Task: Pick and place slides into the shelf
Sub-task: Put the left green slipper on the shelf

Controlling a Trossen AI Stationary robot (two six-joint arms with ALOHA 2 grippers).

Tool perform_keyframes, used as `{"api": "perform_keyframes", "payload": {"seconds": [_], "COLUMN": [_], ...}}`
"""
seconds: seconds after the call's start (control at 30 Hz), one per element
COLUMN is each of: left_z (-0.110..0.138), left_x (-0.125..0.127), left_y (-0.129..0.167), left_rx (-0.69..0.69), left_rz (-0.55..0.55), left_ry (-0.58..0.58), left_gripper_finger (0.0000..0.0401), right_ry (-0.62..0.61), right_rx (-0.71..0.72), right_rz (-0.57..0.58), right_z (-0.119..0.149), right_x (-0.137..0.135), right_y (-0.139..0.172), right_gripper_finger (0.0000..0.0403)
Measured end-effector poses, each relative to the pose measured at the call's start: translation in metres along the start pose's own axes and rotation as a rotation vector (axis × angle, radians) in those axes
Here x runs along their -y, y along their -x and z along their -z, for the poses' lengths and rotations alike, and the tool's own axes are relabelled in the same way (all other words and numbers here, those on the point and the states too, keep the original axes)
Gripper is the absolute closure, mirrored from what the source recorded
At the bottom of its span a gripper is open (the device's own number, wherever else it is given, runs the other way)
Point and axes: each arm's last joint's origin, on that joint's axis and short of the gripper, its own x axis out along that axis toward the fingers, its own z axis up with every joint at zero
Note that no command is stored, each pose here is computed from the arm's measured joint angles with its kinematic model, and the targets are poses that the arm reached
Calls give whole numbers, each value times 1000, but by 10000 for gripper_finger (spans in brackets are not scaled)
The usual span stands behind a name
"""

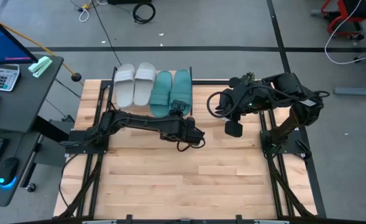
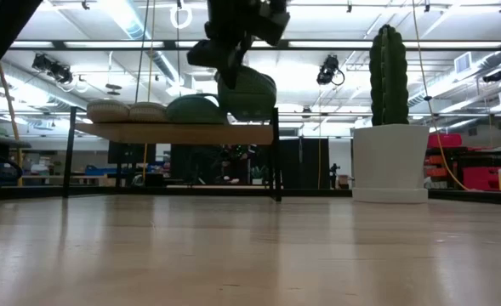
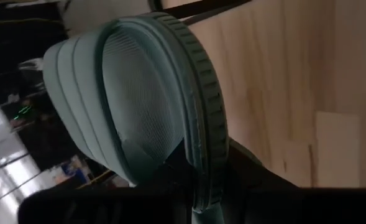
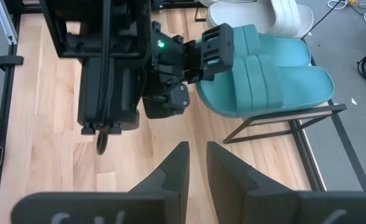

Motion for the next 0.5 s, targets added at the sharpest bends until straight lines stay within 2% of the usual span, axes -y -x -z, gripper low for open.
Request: {"api": "perform_keyframes", "payload": {"seconds": [0.1, 0.33, 0.5], "left_z": [0, 0, 1], "left_x": [-4, -15, -21], "left_y": [4, 16, 22], "left_rx": [24, 80, 123], "left_rz": [66, 100, 174], "left_ry": [-14, -23, -37], "left_gripper_finger": [355, 355, 355], "right_ry": [0, 1, 1], "right_rx": [0, 0, 0], "right_rz": [0, 0, 0], "right_z": [0, 0, 0], "right_x": [0, 0, 0], "right_y": [0, 0, 0], "right_gripper_finger": [341, 341, 341]}}
